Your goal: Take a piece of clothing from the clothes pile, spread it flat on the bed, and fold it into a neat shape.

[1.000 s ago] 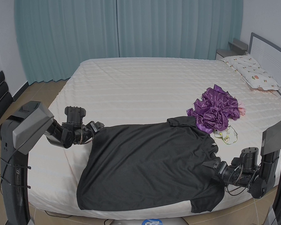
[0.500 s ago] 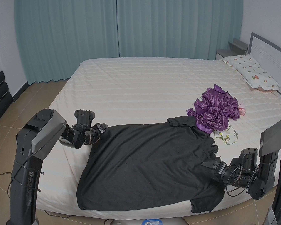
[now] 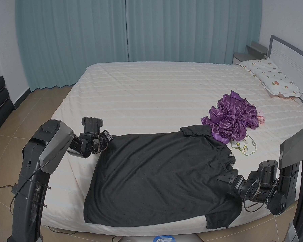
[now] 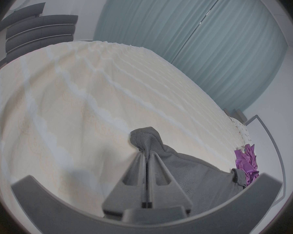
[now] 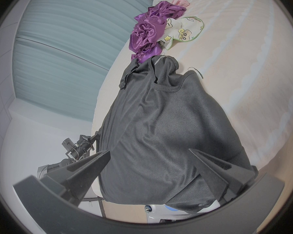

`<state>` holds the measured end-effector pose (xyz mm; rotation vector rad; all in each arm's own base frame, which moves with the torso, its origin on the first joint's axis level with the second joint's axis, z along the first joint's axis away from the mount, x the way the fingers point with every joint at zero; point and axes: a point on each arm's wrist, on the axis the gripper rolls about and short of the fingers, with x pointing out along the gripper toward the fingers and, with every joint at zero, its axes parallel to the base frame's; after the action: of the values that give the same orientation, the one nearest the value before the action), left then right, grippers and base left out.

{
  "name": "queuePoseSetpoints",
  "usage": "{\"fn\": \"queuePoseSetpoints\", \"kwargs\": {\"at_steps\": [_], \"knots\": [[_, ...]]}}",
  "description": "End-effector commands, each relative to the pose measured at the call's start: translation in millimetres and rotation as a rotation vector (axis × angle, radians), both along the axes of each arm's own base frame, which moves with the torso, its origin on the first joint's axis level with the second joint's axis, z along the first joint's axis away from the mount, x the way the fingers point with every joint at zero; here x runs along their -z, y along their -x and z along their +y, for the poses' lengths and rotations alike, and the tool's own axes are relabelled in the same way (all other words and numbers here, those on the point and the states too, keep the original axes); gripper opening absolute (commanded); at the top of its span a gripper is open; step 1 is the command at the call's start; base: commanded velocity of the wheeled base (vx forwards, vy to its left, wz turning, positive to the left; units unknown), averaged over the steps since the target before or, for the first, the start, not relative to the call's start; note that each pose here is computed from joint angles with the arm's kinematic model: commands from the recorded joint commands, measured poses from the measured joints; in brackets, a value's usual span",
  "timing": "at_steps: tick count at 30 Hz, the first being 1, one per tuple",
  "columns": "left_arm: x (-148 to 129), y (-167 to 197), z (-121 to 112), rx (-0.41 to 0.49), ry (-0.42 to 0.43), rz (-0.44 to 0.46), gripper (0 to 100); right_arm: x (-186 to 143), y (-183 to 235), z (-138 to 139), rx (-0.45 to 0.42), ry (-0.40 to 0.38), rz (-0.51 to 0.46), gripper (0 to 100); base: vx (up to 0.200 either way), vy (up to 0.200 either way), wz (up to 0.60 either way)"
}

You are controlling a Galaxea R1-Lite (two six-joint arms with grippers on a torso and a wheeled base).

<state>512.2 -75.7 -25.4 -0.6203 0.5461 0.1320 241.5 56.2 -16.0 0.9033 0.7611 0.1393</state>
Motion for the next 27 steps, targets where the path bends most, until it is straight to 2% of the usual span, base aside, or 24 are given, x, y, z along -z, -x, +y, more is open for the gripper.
{"fn": "queuePoseSetpoints", "kwargs": {"at_steps": [1, 9, 16, 23, 24, 27], "knots": [[-9.5, -9.1, 10.0, -0.051, -0.009, -0.050, 0, -1.1, -1.3, 0.3, -0.001, -0.004, -0.016, 100, 0.000, 0.000, 0.00], [-27.1, -22.4, 34.3, -0.111, -0.009, -0.119, 0, -1.0, -0.9, 0.2, 0.000, -0.003, -0.015, 100, 0.000, 0.000, 0.00], [-22.4, -28.9, 50.5, -0.139, -0.018, -0.105, 0, -0.6, -0.9, 0.2, 0.001, -0.004, -0.013, 100, 0.000, 0.000, 0.00], [-18.9, -27.1, 52.2, -0.140, -0.024, -0.055, 0, -1.6, -2.0, 0.5, 0.001, -0.005, -0.020, 100, 0.000, 0.000, 0.00], [-18.9, -27.1, 52.2, -0.140, -0.024, -0.055, 100, -1.6, -2.0, 0.5, 0.001, -0.005, -0.020, 100, 0.000, 0.000, 0.00], [-19.4, -26.5, 51.4, -0.140, -0.018, -0.049, 100, -3.4, -1.5, 0.0, 0.003, -0.007, -0.024, 100, 0.000, 0.000, 0.00]]}}
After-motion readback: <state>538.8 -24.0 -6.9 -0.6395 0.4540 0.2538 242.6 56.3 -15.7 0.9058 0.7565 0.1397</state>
